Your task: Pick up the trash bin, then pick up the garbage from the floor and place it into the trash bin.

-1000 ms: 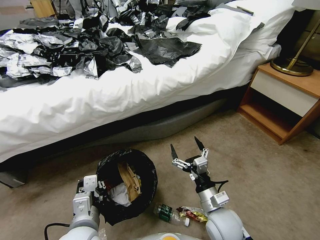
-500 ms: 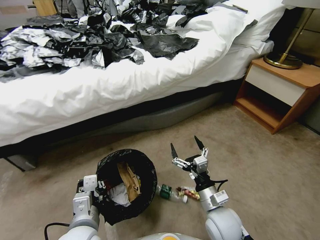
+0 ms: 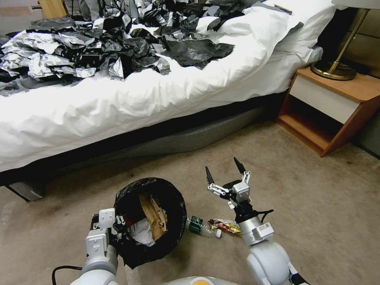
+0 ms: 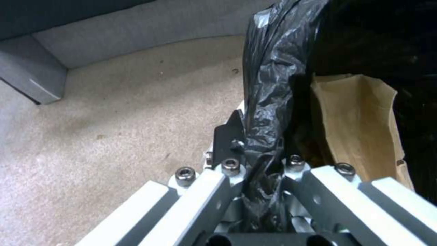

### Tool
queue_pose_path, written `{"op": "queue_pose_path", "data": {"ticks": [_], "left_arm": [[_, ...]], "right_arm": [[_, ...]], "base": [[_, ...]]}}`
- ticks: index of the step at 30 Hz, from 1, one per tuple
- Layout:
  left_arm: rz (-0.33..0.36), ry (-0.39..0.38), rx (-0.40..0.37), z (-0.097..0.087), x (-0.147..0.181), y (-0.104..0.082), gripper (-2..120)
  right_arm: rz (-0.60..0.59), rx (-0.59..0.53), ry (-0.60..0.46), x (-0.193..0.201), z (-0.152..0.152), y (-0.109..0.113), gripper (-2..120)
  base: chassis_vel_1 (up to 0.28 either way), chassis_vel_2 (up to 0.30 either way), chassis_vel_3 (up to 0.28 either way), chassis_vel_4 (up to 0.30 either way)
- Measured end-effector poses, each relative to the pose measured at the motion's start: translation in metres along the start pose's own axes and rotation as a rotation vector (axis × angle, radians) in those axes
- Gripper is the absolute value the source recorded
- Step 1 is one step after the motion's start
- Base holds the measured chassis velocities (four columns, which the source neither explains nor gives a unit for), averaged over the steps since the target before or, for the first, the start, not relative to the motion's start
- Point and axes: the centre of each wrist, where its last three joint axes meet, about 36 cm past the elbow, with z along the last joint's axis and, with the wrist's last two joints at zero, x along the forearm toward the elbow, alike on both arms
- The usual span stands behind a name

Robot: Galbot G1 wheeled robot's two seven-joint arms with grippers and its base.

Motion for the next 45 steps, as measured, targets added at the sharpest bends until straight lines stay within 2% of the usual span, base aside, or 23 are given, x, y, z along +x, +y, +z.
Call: {"op": "queue_pose_path", "data": {"ticks": [6,7,8,9,10,12,15,18,19,21,22,24,27,36,45], "left_arm": [[0.000,0.000,-0.004,0.001,0.001,0.001,0],[0.000,0.000,-0.005,0.001,0.001,0.001,0],[0.000,0.000,-0.005,0.001,0.001,0.001,0],[-0.001,0.000,-0.006,0.001,0.001,0.001,0],[-0.001,0.000,-0.006,0.001,0.001,0.001,0],[-0.001,-0.001,-0.006,0.001,0.001,0.001,0],[-0.001,0.000,-0.006,0.001,0.001,0.001,0],[-0.002,-0.002,-0.005,0.001,0.000,0.000,0],[-0.002,-0.002,-0.005,0.001,0.000,0.000,0],[-0.003,-0.003,-0.005,0.001,0.000,0.001,0],[-0.003,-0.003,-0.005,0.001,0.000,0.001,0],[-0.004,-0.004,-0.004,0.001,-0.001,0.001,0],[-0.004,-0.002,-0.003,0.001,-0.001,0.000,0],[-0.006,0.002,-0.006,0.003,0.000,0.000,0],[-0.009,0.004,-0.011,0.003,0.002,0.000,0]], "right_arm": [[-0.069,0.125,0.063,-0.006,0.019,-0.039,100],[-0.129,0.173,0.111,-0.005,0.023,-0.056,100],[-0.129,0.173,0.111,-0.005,0.023,-0.056,100],[-0.188,0.206,0.150,-0.003,0.026,-0.069,100],[-0.207,0.216,0.163,-0.003,0.027,-0.074,100],[-0.352,0.263,0.247,0.000,0.036,-0.102,100],[-0.390,0.270,0.269,0.001,0.039,-0.109,100],[-0.537,0.269,0.362,0.009,0.061,-0.136,100],[-0.537,0.269,0.362,0.009,0.061,-0.136,100],[-0.632,0.239,0.422,0.020,0.080,-0.153,100],[-0.632,0.239,0.422,0.020,0.080,-0.153,100],[-0.704,0.214,0.458,0.028,0.096,-0.169,100],[-0.732,0.195,0.476,0.032,0.105,-0.182,100],[-0.722,0.151,0.522,0.039,0.133,-0.200,100],[-0.719,0.124,0.546,0.040,0.148,-0.197,100]], "base": [[0.000,0.000,0.000,0.000],[0.000,0.000,0.000,0.000],[0.000,0.000,0.000,0.000],[0.000,0.000,0.000,0.000],[0.000,0.000,0.000,0.000],[0.000,0.000,0.000,0.000],[0.000,0.000,0.000,0.000],[0.000,0.000,0.000,0.000],[0.000,0.000,0.000,0.000],[0.000,0.000,0.000,0.000],[0.000,0.000,0.000,0.000],[0.000,0.000,0.000,0.000],[0.000,0.000,0.000,0.000],[0.000,0.000,0.000,0.000],[0.000,0.000,0.000,0.000]]}}
